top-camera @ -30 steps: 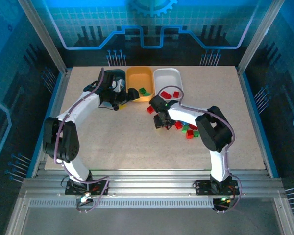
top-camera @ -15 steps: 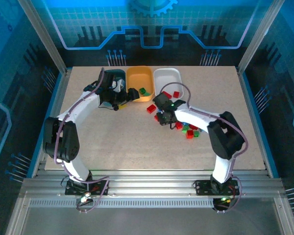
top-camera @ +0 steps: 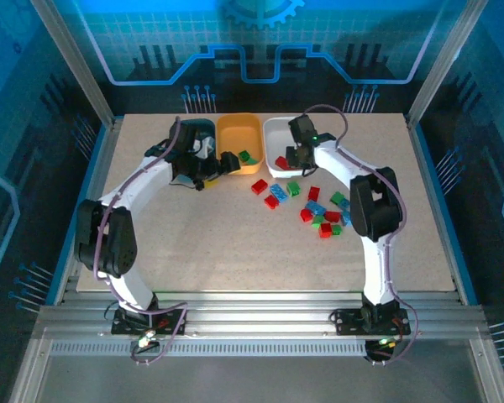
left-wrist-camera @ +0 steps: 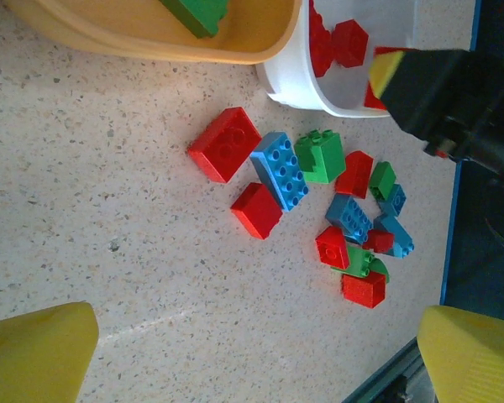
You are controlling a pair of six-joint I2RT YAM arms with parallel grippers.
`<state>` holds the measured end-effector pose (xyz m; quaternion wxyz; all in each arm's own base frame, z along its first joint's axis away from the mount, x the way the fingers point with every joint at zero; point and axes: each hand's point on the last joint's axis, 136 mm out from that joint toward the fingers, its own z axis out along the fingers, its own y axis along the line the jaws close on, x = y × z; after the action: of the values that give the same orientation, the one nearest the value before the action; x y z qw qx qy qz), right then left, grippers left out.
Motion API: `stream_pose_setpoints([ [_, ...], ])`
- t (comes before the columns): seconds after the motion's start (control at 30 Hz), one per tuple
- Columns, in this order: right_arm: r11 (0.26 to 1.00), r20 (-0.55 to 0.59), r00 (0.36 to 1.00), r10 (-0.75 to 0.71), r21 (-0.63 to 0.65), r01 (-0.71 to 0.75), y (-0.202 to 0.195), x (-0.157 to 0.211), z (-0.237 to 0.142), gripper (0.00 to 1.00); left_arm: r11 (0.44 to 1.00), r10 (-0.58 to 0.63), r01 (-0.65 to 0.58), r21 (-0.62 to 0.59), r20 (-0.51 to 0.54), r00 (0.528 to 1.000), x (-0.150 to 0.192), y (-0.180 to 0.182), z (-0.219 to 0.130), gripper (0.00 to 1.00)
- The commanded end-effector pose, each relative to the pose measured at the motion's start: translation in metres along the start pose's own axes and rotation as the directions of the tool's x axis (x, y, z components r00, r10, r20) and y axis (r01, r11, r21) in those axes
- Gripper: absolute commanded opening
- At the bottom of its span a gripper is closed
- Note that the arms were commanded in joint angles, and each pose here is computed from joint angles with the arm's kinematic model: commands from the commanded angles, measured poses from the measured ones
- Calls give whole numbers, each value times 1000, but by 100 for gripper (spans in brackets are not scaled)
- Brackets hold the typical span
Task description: Sort the legos into containers by color
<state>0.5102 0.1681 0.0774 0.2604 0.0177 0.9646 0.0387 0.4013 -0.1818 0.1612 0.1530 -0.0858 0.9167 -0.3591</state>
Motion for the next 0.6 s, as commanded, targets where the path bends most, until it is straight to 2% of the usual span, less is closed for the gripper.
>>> stream_pose_setpoints([
  [0.0,998,10,999,31,-57,-30,9,-20,-2,35,999,36,-35,21,-53,998,12,-5,10,99],
  [0.1,997,12,1000,20,-69,-19,13,-25,-6,56,999,41,-40,17,-69,997,16,-6,15,99],
  [0.17,997,39,999,16,-80,-13,14,-27,-20,62,999,51,-51,6,-80,996,20,-7,20,99],
  [0.3,994,125,992,15,-106,-2,14,-30,-65,62,997,66,-69,-20,-101,993,28,-10,31,99],
  [0.37,994,146,989,9,-110,8,12,-20,-82,61,997,66,-70,-33,-114,991,32,-10,36,99],
  [0.47,993,134,991,-13,-115,29,10,9,-96,57,997,56,-63,-52,-124,991,37,-8,42,99],
  [0.57,993,76,996,-54,-99,62,8,48,-94,53,996,53,-63,-67,-142,989,46,-7,51,99],
])
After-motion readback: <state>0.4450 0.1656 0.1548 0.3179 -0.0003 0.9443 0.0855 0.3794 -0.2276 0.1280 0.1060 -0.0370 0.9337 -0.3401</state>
